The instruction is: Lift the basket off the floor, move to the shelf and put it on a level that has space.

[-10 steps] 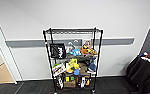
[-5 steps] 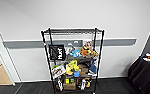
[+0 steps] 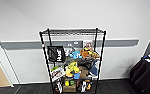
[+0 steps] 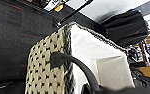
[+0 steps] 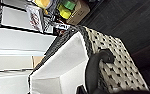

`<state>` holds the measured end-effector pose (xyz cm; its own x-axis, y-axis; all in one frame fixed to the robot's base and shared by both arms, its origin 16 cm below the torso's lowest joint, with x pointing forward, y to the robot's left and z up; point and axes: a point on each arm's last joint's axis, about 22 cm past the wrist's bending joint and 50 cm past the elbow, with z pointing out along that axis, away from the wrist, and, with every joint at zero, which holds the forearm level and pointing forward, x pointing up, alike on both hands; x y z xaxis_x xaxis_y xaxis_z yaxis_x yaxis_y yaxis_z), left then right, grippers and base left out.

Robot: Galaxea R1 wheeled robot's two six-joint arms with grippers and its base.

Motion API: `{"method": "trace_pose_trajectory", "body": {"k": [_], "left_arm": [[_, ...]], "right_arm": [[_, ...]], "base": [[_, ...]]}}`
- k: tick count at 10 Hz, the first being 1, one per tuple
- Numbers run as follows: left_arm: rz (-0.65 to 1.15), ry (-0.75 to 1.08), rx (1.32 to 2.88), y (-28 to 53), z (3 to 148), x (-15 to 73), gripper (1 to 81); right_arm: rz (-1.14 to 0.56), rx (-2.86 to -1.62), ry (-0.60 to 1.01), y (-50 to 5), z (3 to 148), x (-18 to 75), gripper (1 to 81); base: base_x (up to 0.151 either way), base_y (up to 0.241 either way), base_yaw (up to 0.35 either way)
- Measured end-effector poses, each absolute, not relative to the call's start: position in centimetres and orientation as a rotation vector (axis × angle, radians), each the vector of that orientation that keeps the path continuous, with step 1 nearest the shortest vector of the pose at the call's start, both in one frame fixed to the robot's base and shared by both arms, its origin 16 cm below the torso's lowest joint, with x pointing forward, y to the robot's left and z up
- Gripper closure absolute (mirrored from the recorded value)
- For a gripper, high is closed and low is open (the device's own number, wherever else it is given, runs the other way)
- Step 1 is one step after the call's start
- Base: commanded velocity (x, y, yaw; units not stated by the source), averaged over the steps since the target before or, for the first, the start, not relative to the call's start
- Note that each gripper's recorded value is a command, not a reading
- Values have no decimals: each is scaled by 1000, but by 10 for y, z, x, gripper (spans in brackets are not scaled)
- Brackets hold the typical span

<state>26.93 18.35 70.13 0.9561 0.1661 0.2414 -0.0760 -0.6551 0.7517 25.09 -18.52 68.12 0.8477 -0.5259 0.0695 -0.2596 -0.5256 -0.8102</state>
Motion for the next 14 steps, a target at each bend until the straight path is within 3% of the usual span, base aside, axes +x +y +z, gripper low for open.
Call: {"method": "trace_pose_trajectory", "body": {"k": [14], "left_arm": [[392, 47, 2253, 184, 708, 272, 811]], "right_arm": [[-402, -2132, 556, -182, 689, 253, 811]], "base": [[110, 0, 0]]}}
